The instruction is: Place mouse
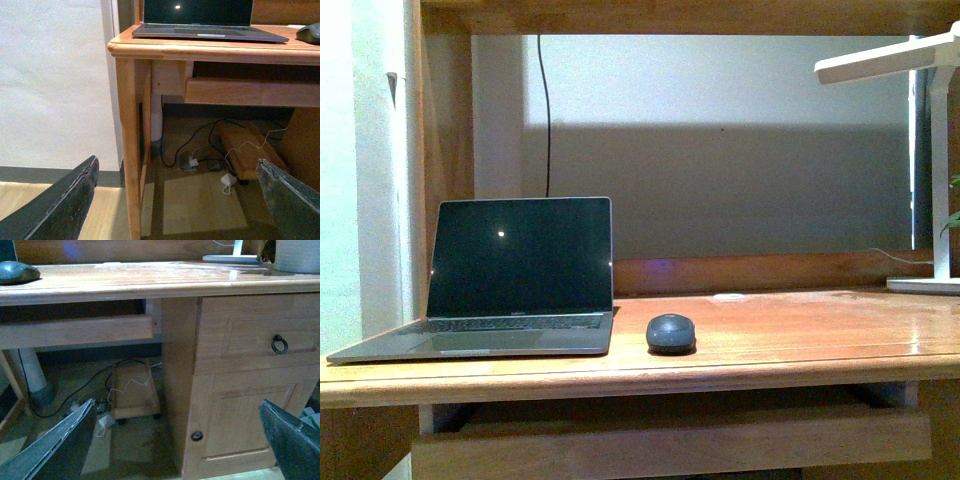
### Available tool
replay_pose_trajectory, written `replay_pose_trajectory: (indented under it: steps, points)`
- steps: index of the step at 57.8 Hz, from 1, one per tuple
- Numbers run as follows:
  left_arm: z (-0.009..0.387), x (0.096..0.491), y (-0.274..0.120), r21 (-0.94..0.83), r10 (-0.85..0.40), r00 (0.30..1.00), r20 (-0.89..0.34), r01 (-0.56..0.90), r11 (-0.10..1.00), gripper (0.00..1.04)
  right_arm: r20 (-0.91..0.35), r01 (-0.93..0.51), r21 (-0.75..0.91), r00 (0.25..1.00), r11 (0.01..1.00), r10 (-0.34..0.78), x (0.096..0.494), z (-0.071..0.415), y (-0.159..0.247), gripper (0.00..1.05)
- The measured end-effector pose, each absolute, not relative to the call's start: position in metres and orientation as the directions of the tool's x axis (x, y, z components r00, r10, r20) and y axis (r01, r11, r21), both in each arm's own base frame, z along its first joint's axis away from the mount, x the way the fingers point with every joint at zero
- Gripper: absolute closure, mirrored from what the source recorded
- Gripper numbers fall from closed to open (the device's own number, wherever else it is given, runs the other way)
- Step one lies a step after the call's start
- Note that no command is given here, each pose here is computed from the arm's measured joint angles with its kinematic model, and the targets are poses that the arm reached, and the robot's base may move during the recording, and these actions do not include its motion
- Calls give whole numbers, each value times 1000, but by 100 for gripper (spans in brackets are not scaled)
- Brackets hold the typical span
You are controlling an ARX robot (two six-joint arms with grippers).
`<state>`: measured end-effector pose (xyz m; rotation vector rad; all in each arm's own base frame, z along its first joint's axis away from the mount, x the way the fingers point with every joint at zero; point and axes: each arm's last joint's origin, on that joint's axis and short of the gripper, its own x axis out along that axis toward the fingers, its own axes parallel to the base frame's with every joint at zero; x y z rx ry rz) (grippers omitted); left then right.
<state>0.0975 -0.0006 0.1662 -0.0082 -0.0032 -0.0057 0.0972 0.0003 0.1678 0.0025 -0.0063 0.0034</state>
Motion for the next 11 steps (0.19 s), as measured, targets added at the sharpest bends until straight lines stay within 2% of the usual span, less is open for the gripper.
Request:
replay_pose_trajectory:
  steps: [11]
  points:
    - [166,97,-1,-8,-6,1000,3,6,1000,8,6,-3,3,1000,1000,3,97,168,0,7]
